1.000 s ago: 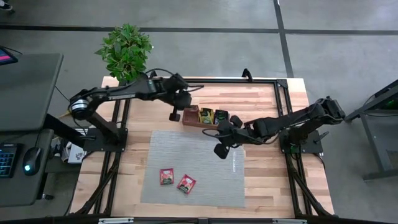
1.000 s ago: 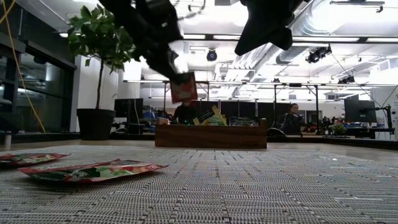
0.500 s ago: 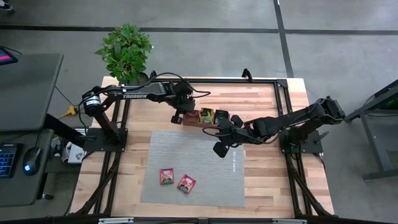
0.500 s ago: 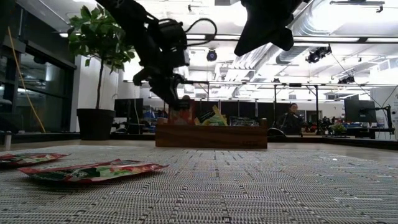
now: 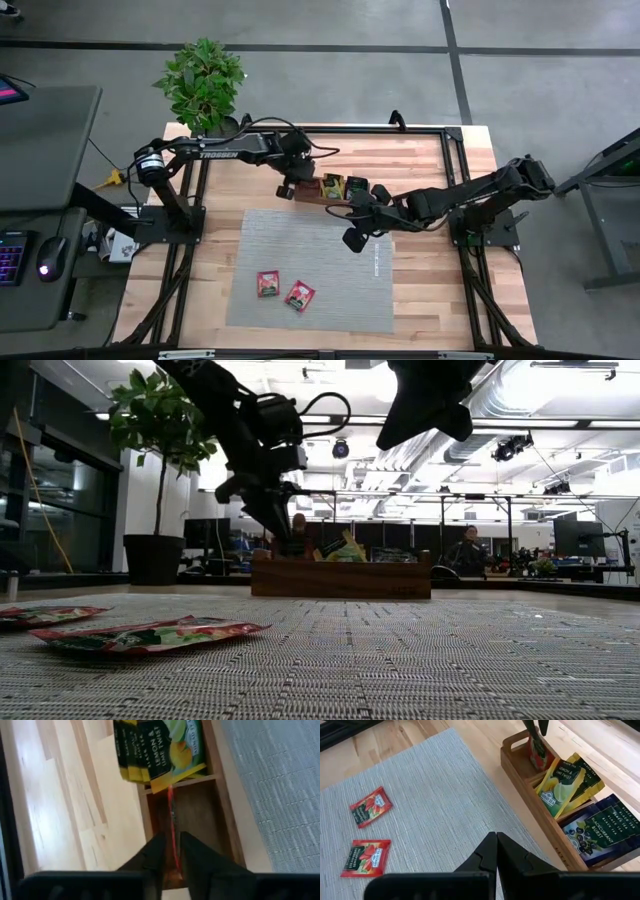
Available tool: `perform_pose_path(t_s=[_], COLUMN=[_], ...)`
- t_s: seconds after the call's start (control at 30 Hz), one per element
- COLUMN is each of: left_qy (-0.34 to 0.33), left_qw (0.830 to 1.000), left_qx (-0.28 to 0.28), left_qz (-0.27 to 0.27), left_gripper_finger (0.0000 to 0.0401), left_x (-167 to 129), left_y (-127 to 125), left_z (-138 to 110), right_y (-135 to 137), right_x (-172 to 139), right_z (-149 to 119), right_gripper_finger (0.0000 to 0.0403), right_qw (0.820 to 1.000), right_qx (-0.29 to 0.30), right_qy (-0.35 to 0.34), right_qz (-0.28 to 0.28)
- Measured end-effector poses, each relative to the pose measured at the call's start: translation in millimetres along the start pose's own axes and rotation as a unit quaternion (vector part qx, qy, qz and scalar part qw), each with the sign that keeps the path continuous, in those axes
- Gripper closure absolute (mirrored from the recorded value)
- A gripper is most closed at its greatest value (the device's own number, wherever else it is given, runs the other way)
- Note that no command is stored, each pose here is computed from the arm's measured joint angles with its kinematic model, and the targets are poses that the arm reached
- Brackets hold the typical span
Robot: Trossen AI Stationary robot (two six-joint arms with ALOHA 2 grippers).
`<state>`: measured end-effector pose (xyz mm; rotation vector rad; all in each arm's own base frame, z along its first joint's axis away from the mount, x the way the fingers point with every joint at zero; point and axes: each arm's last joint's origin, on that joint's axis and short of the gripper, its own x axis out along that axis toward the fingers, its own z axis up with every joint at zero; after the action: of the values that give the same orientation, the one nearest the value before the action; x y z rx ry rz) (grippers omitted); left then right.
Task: Pick & Place Tea
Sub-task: Put the red tea bag into the left section of the wooden organizer
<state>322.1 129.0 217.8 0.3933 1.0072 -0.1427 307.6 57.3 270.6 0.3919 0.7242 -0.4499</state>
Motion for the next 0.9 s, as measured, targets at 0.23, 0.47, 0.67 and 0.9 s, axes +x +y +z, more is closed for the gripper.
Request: perform_pose_path(t_s=[0.23, 0.47, 0.67, 0.9], left_qy=[0.022, 0.053, 0.036, -0.011], left_qw=[1.000, 0.998, 0.995, 0.990], left_qx=[-0.002, -0.012, -0.051, -0.111], left_qz=[0.002, 0.036, 0.075, 0.090], left_gripper_finger=[0.0267, 0.0262, 0.0300, 0.0380], left_x=[-0.2, -27.3, -68.5, -108.4], left_y=[-1.3, -4.5, -9.7, -33.1], left_z=[-2.7, -4.5, -2.7, -9.3], right_y=[-0.1, -0.1, -0.1, 9.2], right_x=[0.0, 0.0, 0.0, 1.7], right_z=[0.1, 0.1, 0.1, 1.9], right_gripper_finger=[0.0402, 0.0402, 0.0402, 0.0402], right_qw=[1.000, 1.000, 1.000, 0.998], right_qx=[-0.001, -0.014, -0.016, -0.045], right_qy=[-0.002, -0.002, -0.001, -0.025], right_qz=[-0.002, -0.002, -0.002, 0.025])
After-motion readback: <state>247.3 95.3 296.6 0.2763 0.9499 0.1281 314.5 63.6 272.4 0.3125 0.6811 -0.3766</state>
